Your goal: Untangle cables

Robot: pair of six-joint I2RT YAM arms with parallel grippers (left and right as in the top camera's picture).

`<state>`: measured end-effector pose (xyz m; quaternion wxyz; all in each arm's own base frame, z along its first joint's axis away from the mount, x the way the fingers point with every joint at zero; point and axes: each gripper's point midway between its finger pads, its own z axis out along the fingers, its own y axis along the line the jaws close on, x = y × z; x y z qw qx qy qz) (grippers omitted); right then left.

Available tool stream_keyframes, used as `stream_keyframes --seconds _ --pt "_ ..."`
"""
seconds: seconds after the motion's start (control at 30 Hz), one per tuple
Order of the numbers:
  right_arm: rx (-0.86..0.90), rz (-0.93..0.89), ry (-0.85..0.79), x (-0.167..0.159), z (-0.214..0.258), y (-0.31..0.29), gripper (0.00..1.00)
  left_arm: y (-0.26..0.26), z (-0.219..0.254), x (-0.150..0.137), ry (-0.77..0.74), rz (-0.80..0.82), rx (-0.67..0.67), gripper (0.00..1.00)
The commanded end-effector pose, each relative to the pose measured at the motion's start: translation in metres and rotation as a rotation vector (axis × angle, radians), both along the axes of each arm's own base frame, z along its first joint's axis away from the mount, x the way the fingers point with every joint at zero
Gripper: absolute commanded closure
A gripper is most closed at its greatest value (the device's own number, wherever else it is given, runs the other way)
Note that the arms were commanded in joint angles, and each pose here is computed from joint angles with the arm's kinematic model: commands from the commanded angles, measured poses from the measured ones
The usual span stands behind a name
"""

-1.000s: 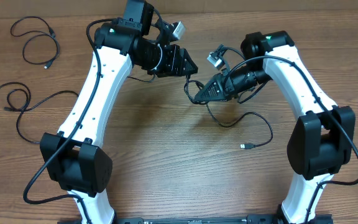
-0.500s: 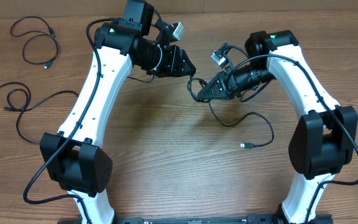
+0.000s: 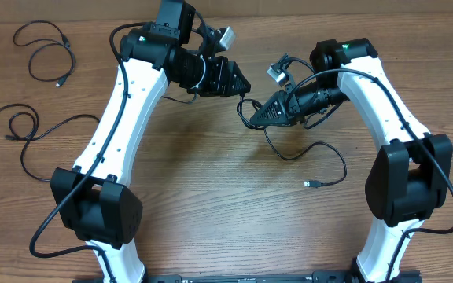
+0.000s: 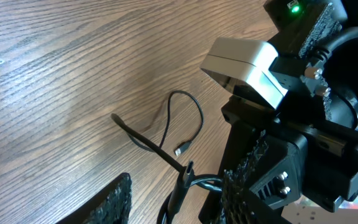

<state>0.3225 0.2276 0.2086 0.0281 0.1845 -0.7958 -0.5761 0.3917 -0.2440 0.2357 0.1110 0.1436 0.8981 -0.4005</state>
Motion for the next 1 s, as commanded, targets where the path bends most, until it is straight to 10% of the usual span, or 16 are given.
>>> stream_keyframes --seconds 0.0,0.6,0.83,0.97 --pt "0.019 0.001 -0.025 -0.0014 0.0121 0.0014 0.96 -0.0084 -0.0009 -0.0039 -0.006 -0.036 -0.013 0.51" --pt "0.016 0.003 -0.01 -0.004 0.0126 0.0011 0.96 -0.0098 -0.0011 -0.0056 -0.002 -0.04 -0.013 0.67" --pt "0.016 0.003 -0.011 -0.0038 0.0126 0.0012 0.96 -0.0097 -0.0012 -0.0057 -0.002 -0.04 -0.013 0.96" --pt "0.019 0.002 -0.017 -0.0027 0.0127 0.0013 0.96 -0.009 -0.0022 -0.0082 0.012 -0.041 -0.009 0.96"
